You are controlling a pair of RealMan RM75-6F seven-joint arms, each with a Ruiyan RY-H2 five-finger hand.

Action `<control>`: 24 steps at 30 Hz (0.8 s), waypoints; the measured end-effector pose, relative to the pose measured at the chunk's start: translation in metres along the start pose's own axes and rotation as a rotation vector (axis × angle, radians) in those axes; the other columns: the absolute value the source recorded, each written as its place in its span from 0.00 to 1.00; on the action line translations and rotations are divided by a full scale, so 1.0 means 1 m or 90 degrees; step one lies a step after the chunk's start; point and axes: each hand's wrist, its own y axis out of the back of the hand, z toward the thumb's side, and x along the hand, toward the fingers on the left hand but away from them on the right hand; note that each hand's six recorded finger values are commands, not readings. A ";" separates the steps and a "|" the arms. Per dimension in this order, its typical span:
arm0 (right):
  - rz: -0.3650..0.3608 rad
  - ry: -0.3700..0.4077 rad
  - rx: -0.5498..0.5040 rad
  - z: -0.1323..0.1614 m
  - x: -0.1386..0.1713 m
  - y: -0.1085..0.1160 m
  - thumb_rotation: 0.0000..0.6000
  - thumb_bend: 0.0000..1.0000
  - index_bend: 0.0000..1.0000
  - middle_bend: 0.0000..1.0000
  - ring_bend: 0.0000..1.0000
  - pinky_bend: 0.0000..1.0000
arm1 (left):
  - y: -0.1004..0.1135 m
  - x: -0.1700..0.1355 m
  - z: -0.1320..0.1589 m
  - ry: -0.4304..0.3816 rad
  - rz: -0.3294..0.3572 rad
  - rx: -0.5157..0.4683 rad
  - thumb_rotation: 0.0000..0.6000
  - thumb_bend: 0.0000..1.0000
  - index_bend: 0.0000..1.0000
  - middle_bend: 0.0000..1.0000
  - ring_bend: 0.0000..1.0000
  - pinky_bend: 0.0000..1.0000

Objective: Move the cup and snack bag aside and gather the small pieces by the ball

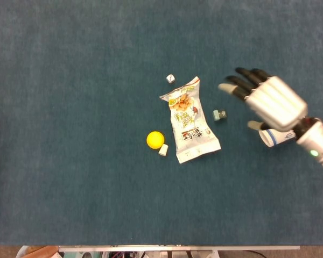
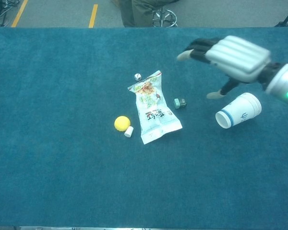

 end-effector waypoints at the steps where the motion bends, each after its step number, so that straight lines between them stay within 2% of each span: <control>1: -0.003 0.016 0.014 0.003 -0.004 -0.001 1.00 0.00 0.17 0.16 0.08 0.21 | 0.000 -0.001 -0.001 0.002 0.001 -0.001 1.00 0.31 0.55 0.50 0.33 0.50; 6: -0.013 0.104 0.094 0.015 -0.028 -0.012 1.00 0.00 0.17 0.16 0.08 0.21 | -0.001 -0.006 -0.008 0.015 0.004 -0.006 1.00 0.31 0.55 0.50 0.33 0.50; 12: -0.004 0.181 0.156 0.023 -0.050 -0.032 1.00 0.00 0.17 0.16 0.08 0.21 | 0.001 -0.007 -0.010 0.017 0.009 -0.009 1.00 0.31 0.55 0.50 0.33 0.50; 18: 0.006 0.219 0.168 0.029 -0.066 -0.048 1.00 0.00 0.17 0.16 0.08 0.21 | 0.000 -0.008 -0.012 0.020 0.009 -0.011 1.00 0.31 0.55 0.50 0.33 0.50; 24: 0.004 0.234 0.166 0.034 -0.076 -0.056 1.00 0.00 0.17 0.16 0.08 0.21 | 0.000 -0.010 -0.016 0.025 0.010 -0.016 1.00 0.31 0.55 0.50 0.33 0.50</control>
